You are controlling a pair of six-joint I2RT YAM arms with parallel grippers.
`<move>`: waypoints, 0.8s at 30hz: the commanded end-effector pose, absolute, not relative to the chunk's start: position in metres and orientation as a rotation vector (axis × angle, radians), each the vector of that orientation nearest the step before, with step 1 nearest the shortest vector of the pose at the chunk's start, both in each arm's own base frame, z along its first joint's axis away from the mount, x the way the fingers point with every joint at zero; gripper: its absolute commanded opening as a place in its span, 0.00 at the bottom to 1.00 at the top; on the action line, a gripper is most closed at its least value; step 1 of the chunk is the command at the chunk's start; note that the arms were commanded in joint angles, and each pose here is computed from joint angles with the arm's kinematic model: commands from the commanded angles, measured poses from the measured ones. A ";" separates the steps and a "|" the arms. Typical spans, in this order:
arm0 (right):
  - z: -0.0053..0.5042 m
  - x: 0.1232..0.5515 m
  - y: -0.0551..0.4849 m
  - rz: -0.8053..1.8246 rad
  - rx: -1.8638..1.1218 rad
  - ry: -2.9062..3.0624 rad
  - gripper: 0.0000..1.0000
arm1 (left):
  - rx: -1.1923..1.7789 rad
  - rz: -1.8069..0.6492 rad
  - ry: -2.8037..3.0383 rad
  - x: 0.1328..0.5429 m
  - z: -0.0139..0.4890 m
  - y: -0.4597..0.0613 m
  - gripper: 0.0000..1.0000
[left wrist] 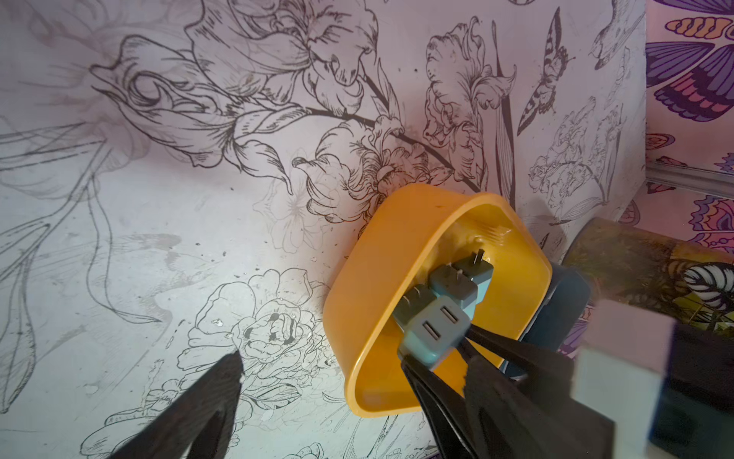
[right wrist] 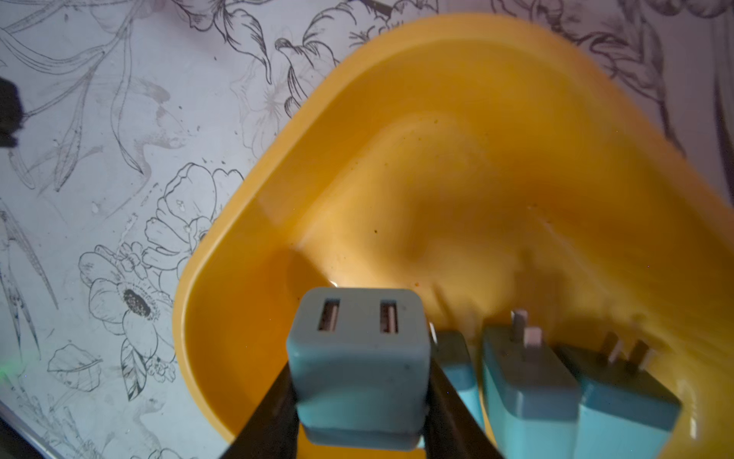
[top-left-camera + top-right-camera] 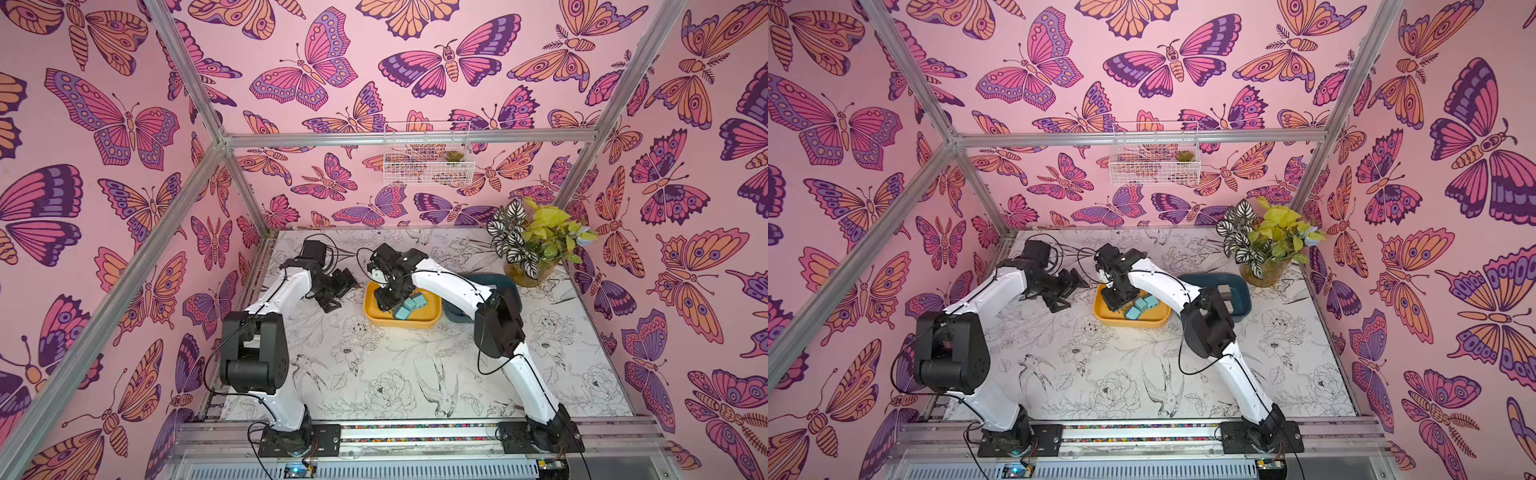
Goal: Place the plugs by color into the storage box
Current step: Place the plug in the storage box.
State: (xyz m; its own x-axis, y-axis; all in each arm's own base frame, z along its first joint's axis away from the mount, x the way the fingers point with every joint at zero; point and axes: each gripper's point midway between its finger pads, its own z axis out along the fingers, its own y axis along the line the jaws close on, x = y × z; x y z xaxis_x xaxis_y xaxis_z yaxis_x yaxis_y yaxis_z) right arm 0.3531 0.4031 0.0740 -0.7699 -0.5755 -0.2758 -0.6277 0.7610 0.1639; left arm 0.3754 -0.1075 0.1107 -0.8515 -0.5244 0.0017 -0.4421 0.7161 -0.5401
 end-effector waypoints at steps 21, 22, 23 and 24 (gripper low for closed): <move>0.136 0.377 0.370 0.252 -0.702 2.657 0.99 | -0.678 -0.651 2.691 0.380 0.143 -0.090 0.90; 0.145 0.377 0.360 0.249 -0.664 2.646 0.99 | -0.670 -0.617 2.676 0.381 0.147 -0.086 0.92; 0.157 0.379 0.347 0.246 -0.616 2.626 0.99 | -0.654 -0.579 2.654 0.383 0.153 -0.081 0.99; 0.166 0.380 0.332 0.231 -0.572 2.607 0.99 | -0.627 -0.535 2.630 0.384 0.160 -0.075 0.99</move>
State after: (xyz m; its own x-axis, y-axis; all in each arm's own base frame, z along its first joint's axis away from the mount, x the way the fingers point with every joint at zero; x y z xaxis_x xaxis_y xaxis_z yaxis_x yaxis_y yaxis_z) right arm 0.3631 0.3651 0.1025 -0.8146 -0.4766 -0.3306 -0.5263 0.8469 0.0759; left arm 0.3806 -0.0926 0.1323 -0.8454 -0.5168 -0.1350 -0.3931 0.7731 -0.4977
